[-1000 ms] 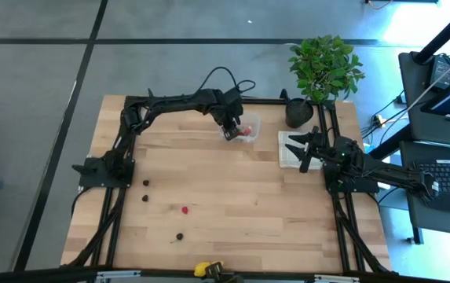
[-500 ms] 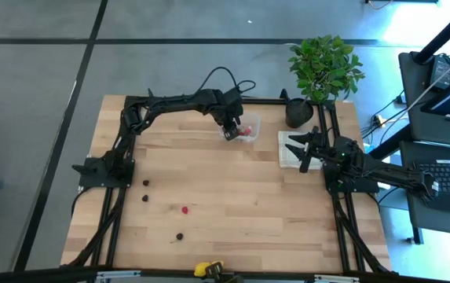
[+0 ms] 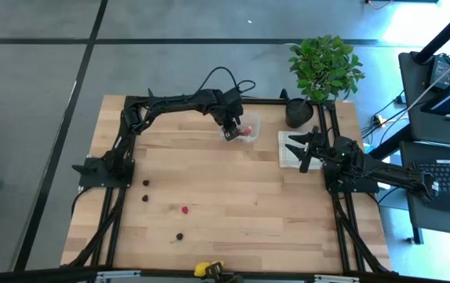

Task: Pick and placing Produce into tupperware
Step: Put the peach into the transparent container, then put the raspberry into the transparent container

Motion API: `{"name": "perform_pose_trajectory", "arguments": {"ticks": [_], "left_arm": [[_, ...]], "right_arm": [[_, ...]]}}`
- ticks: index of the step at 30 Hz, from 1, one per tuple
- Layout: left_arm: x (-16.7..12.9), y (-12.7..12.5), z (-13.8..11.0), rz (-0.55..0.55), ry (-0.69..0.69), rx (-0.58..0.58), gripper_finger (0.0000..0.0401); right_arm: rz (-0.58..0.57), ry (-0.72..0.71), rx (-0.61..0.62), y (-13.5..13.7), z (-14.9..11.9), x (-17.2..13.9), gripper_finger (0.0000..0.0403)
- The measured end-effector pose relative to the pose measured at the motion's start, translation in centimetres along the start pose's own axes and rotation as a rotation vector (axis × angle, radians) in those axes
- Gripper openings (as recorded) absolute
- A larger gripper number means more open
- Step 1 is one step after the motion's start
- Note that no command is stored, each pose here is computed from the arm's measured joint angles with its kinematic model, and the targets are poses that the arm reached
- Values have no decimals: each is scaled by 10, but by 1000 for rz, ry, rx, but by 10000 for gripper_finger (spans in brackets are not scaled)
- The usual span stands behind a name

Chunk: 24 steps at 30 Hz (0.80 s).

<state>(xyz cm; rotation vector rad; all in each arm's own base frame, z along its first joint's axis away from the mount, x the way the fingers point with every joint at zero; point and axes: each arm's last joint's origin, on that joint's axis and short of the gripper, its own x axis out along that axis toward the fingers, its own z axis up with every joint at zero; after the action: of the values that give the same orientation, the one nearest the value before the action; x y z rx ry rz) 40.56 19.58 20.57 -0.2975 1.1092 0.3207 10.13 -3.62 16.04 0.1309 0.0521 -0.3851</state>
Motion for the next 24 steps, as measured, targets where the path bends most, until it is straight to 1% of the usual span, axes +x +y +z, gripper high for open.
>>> {"name": "perform_pose_trajectory", "arguments": {"ticks": [10,16,18,21,24], "left_arm": [[0,0,0,0,0,0,125],[0,0,0,0,0,1,118],[-1,0,-1,-3,10,27,113],[-20,-2,-5,-11,43,71,106],[-55,-5,-5,-9,1,77,100]], "right_arm": [[0,0,0,0,0,0,195],[0,0,0,0,0,0,195],[0,0,0,0,0,0,195],[-1,2,0,0,0,0,195],[-2,7,0,0,-1,0,195]]}}
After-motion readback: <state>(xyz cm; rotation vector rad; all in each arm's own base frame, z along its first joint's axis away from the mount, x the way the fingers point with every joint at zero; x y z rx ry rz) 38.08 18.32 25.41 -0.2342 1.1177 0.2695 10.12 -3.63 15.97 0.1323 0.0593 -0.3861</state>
